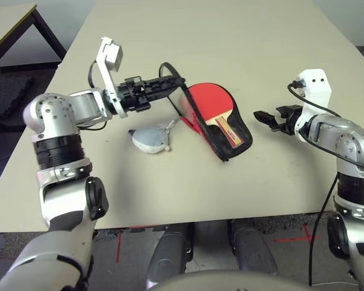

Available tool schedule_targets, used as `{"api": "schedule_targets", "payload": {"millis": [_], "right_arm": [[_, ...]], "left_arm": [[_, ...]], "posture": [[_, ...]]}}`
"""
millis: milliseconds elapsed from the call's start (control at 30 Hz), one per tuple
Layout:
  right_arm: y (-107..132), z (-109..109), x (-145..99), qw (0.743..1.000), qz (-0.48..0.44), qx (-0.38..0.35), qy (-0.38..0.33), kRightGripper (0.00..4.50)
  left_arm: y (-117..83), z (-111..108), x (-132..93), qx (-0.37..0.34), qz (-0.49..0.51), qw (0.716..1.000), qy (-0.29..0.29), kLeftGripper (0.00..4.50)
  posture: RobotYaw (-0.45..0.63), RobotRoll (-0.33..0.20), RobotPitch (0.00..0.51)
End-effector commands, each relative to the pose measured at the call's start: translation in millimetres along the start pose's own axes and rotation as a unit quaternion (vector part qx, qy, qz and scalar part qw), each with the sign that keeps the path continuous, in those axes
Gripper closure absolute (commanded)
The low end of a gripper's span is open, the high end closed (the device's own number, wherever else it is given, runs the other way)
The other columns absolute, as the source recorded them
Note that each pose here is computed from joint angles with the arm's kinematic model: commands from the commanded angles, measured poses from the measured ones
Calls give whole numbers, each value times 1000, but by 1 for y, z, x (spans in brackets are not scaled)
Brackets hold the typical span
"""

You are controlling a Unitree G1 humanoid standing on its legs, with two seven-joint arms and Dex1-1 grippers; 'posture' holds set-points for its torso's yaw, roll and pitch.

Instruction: Store the ping-pong paddle in its case and zip it.

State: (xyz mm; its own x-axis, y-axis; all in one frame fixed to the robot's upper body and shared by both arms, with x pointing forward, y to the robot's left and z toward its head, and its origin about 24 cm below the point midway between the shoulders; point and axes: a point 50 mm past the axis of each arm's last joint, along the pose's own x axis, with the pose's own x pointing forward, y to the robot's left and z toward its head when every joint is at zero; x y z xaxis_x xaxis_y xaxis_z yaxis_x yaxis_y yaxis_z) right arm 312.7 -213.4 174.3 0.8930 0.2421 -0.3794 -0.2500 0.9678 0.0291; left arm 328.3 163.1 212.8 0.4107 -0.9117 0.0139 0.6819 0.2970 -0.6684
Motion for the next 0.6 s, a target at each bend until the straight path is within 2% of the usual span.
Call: {"api": "schedule_targets", "payload": {"millis": [33, 233, 333, 467, 600], "right_arm": [[-8, 3, -2, 1000, -25, 9, -9, 30], [-6, 5, 0, 999, -18, 33, -18, 30], [2, 0, 2, 997, 19, 80, -10, 30], [16, -13, 4, 976, 97, 192, 23, 30], [18, -16, 3, 955, 130, 265, 37, 30]], "left_arm": [[8, 0, 16, 5, 9, 1000, -4, 0], [21, 3, 41, 17, 18, 999, -22, 0], [16, 13, 53, 29, 3, 999, -42, 0], [-10, 32, 47, 88, -25, 995, -47, 0], [-19, 33, 30, 154, -3, 988, -15, 0]], "posture": [[-39, 0, 180], [-49, 0, 184], [-49, 0, 185], [-34, 0, 180], [-18, 0, 176]]}}
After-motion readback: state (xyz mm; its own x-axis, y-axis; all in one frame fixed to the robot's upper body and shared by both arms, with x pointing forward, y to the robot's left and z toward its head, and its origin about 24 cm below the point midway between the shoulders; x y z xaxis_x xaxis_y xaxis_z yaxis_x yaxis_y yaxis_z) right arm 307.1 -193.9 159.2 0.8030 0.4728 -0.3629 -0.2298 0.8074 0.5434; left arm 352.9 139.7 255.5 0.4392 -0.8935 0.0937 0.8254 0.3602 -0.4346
